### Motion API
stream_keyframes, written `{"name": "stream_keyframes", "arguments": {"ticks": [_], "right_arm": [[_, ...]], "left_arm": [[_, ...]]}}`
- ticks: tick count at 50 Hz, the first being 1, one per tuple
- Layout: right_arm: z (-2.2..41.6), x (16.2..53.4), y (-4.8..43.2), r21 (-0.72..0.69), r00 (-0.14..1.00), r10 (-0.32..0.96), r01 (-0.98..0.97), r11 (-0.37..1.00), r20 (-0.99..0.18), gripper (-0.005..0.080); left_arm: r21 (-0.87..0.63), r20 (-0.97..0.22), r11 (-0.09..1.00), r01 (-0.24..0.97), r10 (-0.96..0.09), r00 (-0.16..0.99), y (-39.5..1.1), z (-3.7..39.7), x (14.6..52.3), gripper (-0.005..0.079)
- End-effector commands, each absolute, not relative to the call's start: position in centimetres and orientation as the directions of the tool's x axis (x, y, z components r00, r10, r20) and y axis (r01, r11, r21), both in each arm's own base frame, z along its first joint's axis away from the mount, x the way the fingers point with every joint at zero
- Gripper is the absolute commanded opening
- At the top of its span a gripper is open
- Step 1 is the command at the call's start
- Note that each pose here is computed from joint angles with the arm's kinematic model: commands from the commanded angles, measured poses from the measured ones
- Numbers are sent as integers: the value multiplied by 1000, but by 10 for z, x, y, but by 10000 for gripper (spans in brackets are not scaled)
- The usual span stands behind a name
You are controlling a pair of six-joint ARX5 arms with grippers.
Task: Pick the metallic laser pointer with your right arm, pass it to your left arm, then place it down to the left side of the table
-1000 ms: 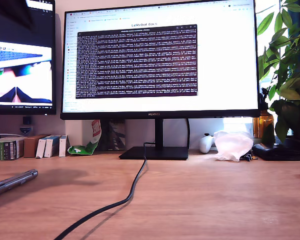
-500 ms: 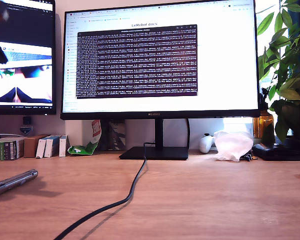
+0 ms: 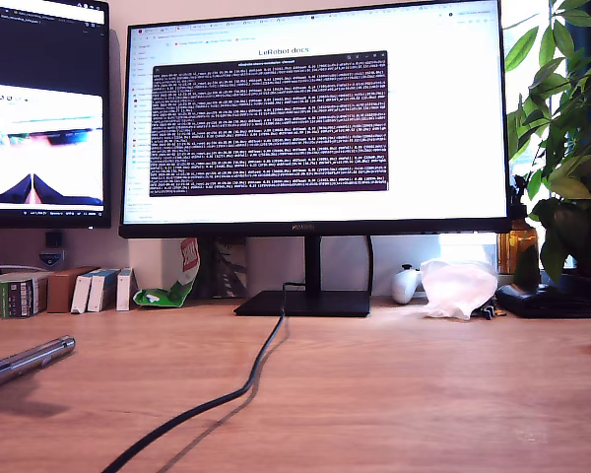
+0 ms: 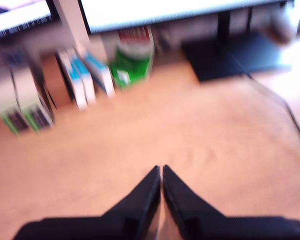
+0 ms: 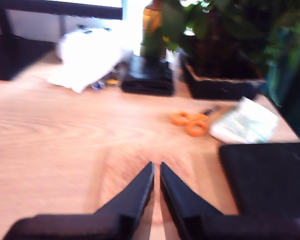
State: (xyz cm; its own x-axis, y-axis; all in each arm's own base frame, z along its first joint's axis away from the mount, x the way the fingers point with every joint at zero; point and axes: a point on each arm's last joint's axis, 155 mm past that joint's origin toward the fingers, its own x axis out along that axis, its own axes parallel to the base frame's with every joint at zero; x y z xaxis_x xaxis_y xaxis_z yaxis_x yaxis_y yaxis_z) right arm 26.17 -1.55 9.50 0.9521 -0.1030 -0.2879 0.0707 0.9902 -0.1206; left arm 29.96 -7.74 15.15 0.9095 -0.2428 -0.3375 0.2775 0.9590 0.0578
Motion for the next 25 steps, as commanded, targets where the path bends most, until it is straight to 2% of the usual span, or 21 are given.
{"name": "stream_keyframes", "arguments": {"ticks": [1, 12, 25], "right_arm": [[100, 262, -17, -115, 957, -109, 81, 990, -268, 17], [106, 260, -16, -95, 964, -101, 80, 992, -245, 17], [118, 259, -6, -76, 980, -48, 33, 997, -195, 17]], "left_arm": [[71, -305, 957, 281, -247, 920, -77, 151, 294, -20], [85, -241, 961, 262, -235, 942, -70, 150, 279, -20], [97, -199, 982, 160, -138, 970, -45, 139, 272, -20]]}}
